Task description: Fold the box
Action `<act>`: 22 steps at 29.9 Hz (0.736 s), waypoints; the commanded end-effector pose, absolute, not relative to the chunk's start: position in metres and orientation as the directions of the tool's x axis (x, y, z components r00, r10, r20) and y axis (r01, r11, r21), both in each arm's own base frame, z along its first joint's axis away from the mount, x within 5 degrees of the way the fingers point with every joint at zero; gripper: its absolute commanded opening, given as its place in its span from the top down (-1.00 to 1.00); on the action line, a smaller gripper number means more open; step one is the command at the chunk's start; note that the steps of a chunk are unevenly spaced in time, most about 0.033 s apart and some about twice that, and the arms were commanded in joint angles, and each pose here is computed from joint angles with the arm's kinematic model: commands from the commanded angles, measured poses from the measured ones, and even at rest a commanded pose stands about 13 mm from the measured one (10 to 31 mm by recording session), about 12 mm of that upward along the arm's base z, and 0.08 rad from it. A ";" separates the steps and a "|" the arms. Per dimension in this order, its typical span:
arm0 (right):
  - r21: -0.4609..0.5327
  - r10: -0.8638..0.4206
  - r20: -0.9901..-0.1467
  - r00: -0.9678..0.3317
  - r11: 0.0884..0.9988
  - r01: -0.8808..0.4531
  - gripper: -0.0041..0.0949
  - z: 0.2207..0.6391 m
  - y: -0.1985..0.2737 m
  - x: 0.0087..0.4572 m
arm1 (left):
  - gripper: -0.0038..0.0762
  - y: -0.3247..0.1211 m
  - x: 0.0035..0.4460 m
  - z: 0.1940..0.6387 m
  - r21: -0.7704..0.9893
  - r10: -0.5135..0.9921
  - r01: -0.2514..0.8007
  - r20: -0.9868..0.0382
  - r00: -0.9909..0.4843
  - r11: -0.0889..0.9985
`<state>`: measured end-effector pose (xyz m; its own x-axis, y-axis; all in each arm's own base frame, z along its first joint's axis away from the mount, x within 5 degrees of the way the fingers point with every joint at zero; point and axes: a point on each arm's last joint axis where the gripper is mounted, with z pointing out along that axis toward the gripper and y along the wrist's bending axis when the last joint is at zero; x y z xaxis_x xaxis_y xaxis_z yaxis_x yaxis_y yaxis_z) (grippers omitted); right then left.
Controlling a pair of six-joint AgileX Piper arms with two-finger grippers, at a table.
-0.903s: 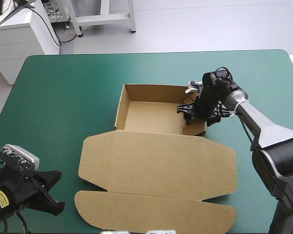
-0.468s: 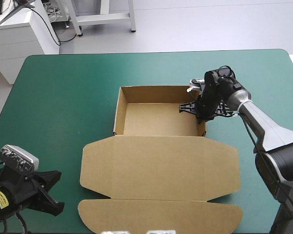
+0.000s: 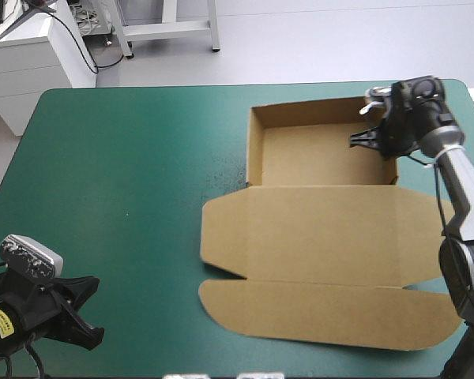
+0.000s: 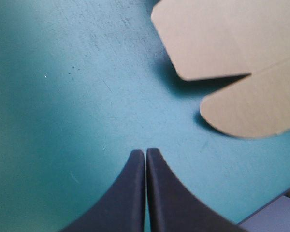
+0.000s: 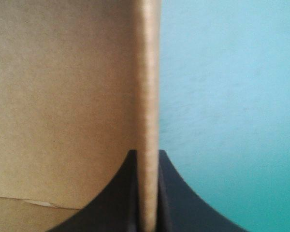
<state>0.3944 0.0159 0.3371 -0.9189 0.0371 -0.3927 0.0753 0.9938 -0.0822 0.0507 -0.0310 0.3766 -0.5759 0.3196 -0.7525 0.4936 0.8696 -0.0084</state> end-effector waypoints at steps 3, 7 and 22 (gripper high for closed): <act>-0.103 0.171 -0.534 -0.828 0.959 0.264 0.96 0.388 -0.068 0.377 | 0.92 -0.033 0.053 0.387 -0.017 0.290 0.499 -0.797 -0.530 0.866; -0.102 0.278 -0.539 -0.795 0.915 0.390 0.96 0.387 -0.119 0.365 | 0.92 -0.033 0.053 0.387 -0.017 0.290 0.499 -0.797 -0.530 0.866; -0.109 0.392 -0.465 -0.794 0.864 0.491 0.96 0.356 -0.191 0.355 | 0.92 -0.033 0.053 0.387 -0.017 0.290 0.499 -0.797 -0.530 0.866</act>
<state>0.3624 -0.1928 0.3260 -0.8236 0.4284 -0.3717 0.4969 0.8609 -0.1089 0.0507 -0.0310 0.3766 -0.5759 0.3196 -0.7525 0.4936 0.8696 -0.0084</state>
